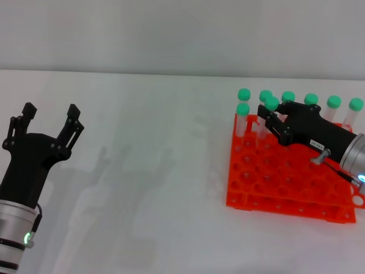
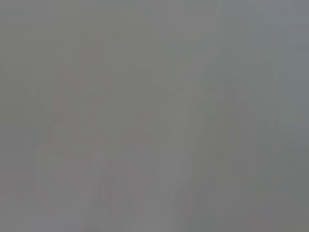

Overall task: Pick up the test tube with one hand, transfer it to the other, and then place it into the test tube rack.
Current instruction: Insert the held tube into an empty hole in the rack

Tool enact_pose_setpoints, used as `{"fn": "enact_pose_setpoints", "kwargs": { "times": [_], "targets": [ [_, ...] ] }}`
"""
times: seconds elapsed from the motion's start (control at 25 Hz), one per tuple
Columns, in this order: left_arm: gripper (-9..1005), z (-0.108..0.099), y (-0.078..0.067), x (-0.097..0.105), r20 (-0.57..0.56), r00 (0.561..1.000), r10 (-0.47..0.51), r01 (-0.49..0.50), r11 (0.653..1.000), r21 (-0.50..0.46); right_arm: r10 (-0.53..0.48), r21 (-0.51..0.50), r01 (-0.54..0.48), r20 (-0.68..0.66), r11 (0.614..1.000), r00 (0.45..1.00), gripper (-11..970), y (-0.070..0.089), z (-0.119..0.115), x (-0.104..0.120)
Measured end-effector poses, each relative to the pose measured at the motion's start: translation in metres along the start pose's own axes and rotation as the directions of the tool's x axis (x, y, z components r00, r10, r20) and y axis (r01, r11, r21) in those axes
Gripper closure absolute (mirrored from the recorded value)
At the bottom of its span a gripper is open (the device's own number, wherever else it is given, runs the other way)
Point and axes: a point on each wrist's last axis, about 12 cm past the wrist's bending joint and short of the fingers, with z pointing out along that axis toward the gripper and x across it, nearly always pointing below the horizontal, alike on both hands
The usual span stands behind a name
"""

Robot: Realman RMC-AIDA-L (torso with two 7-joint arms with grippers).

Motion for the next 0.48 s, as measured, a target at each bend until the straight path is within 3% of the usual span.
{"fn": "enact_pose_setpoints", "kwargs": {
  "times": [0.48],
  "targets": [
    [103, 0.0006, -0.0002, -0.0001, 0.001, 1.0, -0.002, 0.002, 1.0, 0.001, 0.005, 0.002, -0.005, -0.013, 1.0, 1.0, 725, -0.001, 0.0023, -0.0004]
  ]
}}
